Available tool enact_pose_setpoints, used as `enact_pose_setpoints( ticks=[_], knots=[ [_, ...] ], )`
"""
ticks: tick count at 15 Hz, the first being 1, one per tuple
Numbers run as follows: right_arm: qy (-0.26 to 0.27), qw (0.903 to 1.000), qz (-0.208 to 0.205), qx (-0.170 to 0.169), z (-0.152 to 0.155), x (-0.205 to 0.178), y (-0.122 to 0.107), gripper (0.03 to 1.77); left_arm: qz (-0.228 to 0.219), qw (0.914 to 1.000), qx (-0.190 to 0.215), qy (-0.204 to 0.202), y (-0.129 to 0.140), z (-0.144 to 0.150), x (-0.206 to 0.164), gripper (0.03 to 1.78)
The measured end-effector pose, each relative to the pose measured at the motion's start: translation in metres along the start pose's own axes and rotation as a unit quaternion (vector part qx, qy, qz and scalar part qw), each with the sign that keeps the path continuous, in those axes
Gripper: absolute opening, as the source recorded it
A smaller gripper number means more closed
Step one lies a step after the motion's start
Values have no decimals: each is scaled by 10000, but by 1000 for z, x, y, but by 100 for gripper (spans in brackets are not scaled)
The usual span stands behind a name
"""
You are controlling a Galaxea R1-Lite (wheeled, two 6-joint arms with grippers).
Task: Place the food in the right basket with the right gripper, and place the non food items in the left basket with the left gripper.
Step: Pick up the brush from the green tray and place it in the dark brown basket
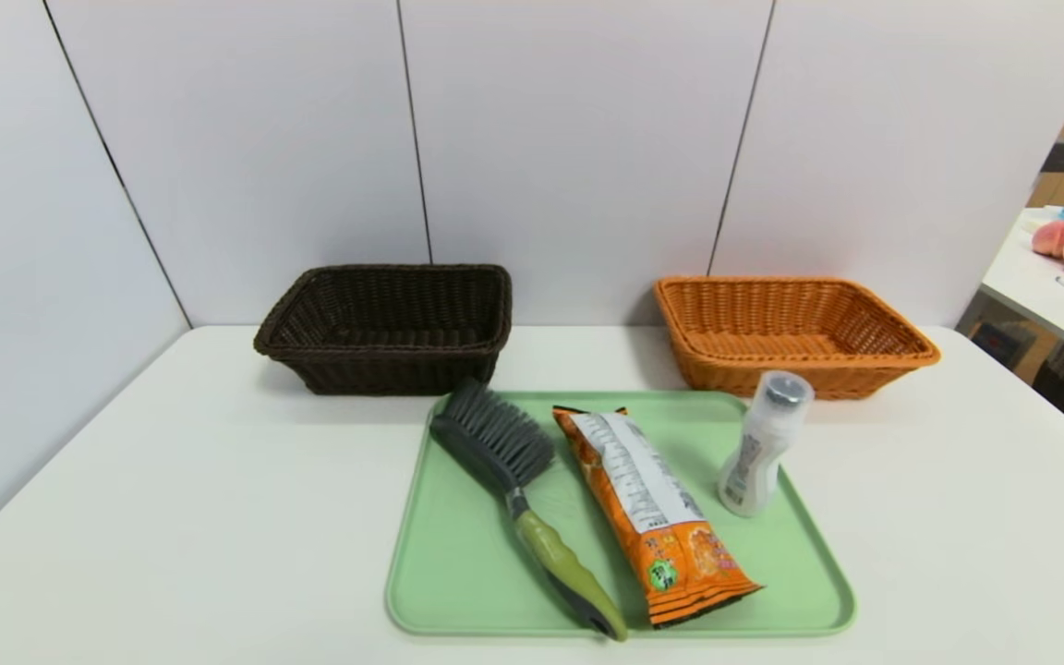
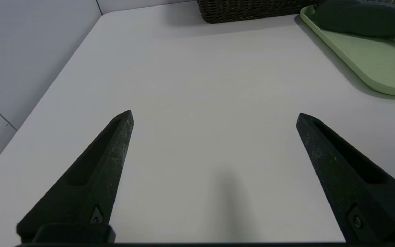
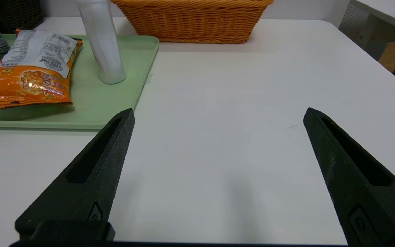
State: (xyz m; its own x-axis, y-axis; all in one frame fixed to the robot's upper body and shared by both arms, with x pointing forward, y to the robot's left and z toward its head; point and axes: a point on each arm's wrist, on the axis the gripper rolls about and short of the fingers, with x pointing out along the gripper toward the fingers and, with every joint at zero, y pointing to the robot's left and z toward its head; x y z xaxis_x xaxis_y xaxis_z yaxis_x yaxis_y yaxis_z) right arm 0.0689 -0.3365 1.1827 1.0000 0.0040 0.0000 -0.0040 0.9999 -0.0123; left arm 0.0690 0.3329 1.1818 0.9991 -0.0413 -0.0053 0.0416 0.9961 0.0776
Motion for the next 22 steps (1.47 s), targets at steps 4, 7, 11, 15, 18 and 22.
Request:
enact_pose_setpoints(
  ticks=[4,7,11,15,18,22],
  knots=[
    [-32,10000,-14,36,0,0,0,170,2,10000,-53,-4,0,0,0,169],
    [-37,10000,-14,36,1,0,0,170,1,10000,-38,-7,0,0,0,169],
    [-32,10000,-14,36,0,0,0,170,1,10000,-24,-13,0,0,0,169],
    [11,10000,-14,0,0,0,0,170,-174,9997,-39,-187,0,13,-4,169],
    [15,9999,15,-104,1,0,0,170,-626,9978,-52,-206,-1,28,-7,169],
    [85,9998,102,-180,4,-2,0,170,-704,9972,-244,-90,1,48,-4,169]
  ],
)
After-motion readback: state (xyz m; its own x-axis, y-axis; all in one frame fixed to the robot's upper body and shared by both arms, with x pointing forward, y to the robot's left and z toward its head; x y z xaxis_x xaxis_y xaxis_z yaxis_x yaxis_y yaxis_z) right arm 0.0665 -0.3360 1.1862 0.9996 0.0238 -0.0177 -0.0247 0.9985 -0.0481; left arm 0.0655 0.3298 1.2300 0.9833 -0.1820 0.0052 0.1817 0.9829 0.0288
